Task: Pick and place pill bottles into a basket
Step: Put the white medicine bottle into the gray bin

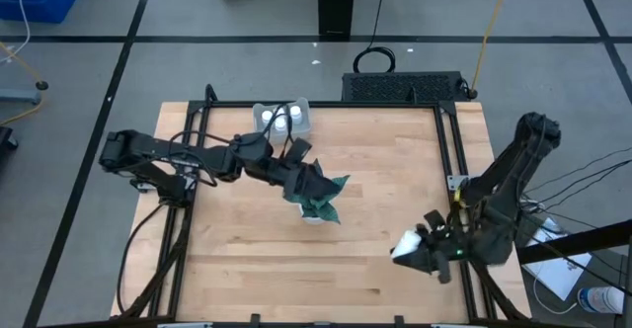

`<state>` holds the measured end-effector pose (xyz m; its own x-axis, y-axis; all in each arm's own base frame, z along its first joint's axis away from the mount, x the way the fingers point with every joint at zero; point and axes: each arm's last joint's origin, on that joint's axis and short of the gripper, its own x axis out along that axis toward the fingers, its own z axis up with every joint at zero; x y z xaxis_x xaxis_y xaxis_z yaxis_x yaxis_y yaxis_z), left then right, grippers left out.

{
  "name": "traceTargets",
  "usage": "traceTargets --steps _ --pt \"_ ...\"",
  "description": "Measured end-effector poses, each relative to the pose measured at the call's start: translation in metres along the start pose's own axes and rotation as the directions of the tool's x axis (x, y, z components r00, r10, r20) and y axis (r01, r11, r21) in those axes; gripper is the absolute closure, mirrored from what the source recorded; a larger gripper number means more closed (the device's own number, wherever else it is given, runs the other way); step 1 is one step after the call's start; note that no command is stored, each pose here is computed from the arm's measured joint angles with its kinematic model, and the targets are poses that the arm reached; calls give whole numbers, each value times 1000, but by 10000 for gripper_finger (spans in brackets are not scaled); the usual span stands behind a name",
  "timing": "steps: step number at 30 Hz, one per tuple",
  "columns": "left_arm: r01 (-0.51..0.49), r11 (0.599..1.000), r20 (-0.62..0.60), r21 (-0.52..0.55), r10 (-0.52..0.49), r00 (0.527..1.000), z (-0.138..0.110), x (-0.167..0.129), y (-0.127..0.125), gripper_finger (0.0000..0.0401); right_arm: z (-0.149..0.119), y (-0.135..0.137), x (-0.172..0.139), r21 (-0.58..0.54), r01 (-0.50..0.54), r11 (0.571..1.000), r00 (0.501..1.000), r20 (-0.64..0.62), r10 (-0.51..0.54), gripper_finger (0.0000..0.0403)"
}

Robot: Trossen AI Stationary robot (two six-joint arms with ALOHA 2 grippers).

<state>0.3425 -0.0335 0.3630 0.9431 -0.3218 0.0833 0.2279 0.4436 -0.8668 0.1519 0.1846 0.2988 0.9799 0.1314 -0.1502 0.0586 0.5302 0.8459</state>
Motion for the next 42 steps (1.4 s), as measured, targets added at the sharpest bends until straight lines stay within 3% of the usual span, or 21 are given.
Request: traceTargets --steps 5,10,11,15,17,19,24,28,32,38,42 --pt "115 968 -79 225 -100 992 11 9 -16 178 27 25 8 84 -291 953 956 44 288 240" --pt "170 867 -144 468 -115 983 20 18 -37 178 36 27 30 136 -414 900 910 79 406 244" --pt "164 866 -142 473 -108 984 21 18 -39 178 36 26 36 148 -438 887 899 83 430 244" --pt "140 948 -86 284 -120 989 39 22 -45 178 36 25 57 211 -552 807 834 122 539 244" --pt "106 988 -136 112 -90 987 41 21 -39 178 33 24 68 228 -565 793 824 114 554 244" --pt "69 997 -179 -19 -71 981 40 26 -32 178 29 23 79 265 -550 792 831 82 550 244" --pt "-40 966 -371 -255 -60 927 21 30 -24 178 24 21 105 290 -527 799 840 36 541 244" --pt "-128 926 -445 -356 -48 894 2 35 -25 178 27 23 116 254 -508 823 853 15 522 244" --pt "-168 912 -446 -373 -18 895 -12 36 -32 178 28 18 123 228 -452 862 881 -34 471 243" --pt "-225 893 -390 -389 62 919 -17 38 -28 178 30 17 124 211 -448 869 885 -36 465 243" --pt "-244 863 -414 -443 44 909 -23 49 -19 178 34 15 127 213 -447 869 885 -38 464 242"
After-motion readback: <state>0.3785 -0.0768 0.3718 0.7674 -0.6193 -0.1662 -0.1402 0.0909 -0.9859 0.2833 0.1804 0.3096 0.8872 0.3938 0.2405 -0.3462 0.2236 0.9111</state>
